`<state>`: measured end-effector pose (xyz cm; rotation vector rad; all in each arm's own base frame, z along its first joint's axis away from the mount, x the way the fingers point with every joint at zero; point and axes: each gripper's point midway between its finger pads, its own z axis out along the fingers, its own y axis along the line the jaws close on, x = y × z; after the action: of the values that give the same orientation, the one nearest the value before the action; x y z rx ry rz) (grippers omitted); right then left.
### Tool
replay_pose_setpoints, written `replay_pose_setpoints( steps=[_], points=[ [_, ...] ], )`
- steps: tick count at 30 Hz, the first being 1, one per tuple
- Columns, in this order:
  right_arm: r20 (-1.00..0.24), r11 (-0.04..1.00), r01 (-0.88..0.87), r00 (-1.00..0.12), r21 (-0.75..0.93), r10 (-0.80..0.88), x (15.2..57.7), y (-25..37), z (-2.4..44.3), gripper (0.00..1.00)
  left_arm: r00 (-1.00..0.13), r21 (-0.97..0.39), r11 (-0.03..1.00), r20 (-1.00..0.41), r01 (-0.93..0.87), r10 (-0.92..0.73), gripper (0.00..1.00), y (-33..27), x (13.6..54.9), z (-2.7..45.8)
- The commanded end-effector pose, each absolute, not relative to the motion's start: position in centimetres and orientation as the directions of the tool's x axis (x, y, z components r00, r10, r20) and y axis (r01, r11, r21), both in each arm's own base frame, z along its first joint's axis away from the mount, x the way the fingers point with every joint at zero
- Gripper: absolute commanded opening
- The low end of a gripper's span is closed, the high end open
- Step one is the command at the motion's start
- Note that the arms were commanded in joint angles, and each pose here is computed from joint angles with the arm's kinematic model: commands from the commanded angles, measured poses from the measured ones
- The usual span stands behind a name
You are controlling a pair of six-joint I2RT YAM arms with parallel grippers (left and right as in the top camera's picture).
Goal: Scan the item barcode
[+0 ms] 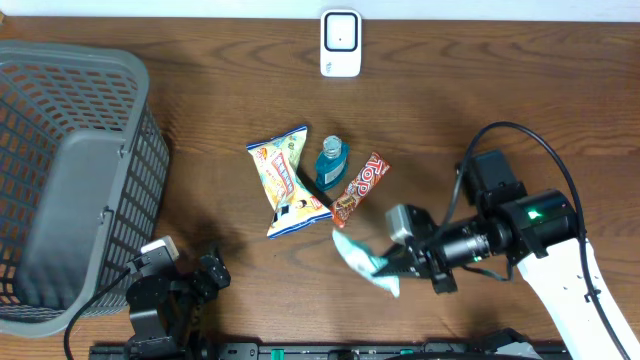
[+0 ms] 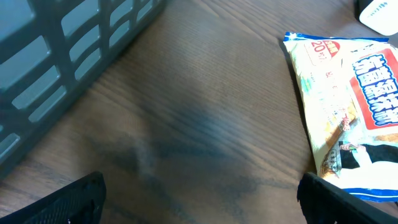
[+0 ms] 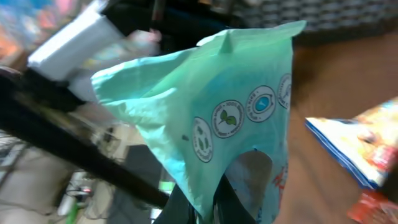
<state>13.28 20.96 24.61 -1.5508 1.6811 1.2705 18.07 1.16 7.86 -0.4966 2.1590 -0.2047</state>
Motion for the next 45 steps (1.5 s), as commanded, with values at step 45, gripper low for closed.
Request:
replay_pose_setpoints(
  steps=[45],
  points=[
    [-0.669,0.924,-0.381,-0.684,-0.013,-0.292,59.2,21.2,12.6,0.01,-0.52,-0.313,0.91,-0.748,-0.273,-0.414,0.98,1.3,18.1,8.3]
  ],
)
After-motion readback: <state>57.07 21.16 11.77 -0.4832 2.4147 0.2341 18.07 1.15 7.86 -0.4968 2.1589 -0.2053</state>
